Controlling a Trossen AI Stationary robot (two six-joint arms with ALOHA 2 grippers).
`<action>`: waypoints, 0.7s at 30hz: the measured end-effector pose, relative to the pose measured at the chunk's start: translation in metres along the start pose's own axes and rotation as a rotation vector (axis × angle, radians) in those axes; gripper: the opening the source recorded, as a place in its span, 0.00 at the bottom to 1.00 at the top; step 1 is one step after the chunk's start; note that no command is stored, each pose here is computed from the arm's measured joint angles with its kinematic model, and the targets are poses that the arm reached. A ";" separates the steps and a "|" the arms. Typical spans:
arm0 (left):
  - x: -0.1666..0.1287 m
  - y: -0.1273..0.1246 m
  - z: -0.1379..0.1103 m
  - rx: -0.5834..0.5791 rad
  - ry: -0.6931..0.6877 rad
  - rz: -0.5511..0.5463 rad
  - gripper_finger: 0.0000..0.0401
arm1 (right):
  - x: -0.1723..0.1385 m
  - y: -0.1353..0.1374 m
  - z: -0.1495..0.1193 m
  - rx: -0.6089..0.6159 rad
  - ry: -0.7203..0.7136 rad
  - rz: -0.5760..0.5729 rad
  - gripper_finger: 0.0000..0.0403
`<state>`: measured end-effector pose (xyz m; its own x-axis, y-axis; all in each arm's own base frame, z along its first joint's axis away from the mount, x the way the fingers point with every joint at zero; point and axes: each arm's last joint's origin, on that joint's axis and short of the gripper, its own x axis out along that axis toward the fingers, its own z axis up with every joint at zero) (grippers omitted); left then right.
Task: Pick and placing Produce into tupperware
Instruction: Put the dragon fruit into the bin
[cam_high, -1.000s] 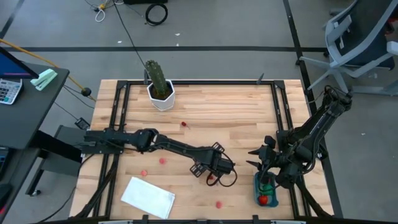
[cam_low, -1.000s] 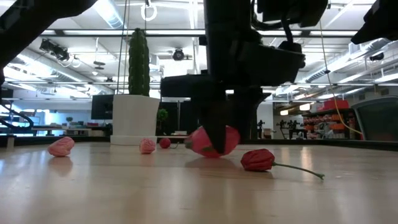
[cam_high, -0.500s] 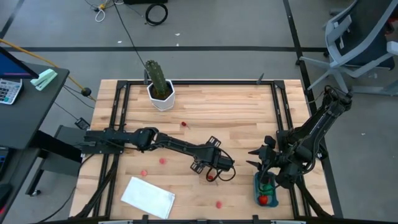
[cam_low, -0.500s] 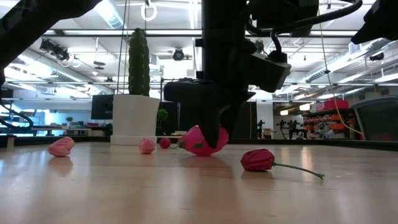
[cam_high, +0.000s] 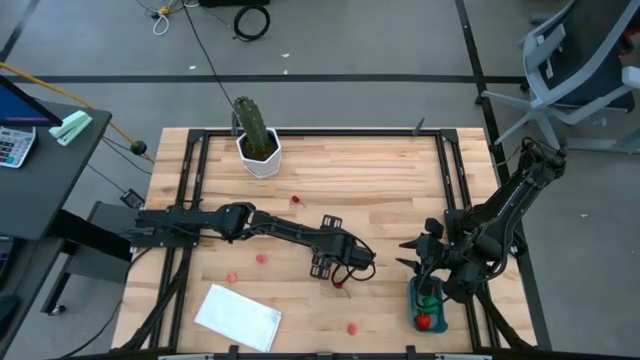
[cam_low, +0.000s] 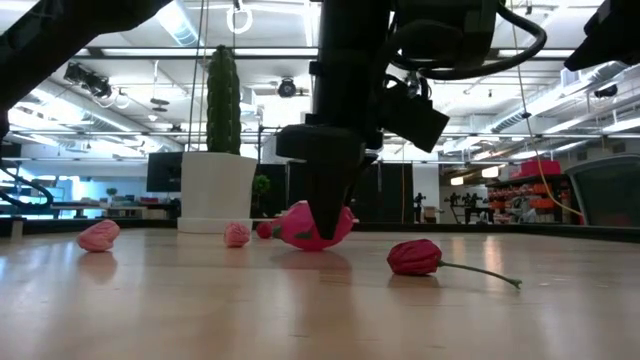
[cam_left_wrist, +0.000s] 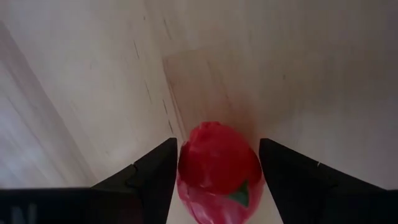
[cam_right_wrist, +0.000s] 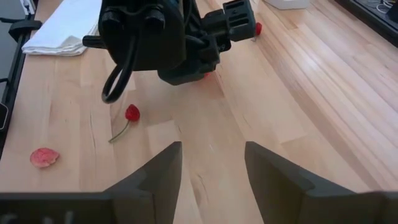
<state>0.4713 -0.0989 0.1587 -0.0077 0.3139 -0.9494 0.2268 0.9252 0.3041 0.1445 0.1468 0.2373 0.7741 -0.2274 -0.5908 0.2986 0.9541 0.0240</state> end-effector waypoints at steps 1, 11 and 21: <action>0.000 0.000 0.000 0.000 0.000 0.000 0.58 | 0.000 0.000 0.000 0.000 0.000 0.000 0.46; -0.001 -0.001 0.000 -0.047 0.000 -0.050 0.52 | 0.000 0.000 0.000 -0.001 0.000 0.000 0.46; -0.003 -0.006 -0.005 -0.034 0.048 -0.049 0.56 | 0.000 0.000 0.000 -0.004 0.000 0.000 0.46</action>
<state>0.4650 -0.1038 0.1598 -0.0645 0.2771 -0.9587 0.1917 0.9462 0.2606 0.1444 0.1468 0.2373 0.7740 -0.2272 -0.5911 0.2961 0.9549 0.0206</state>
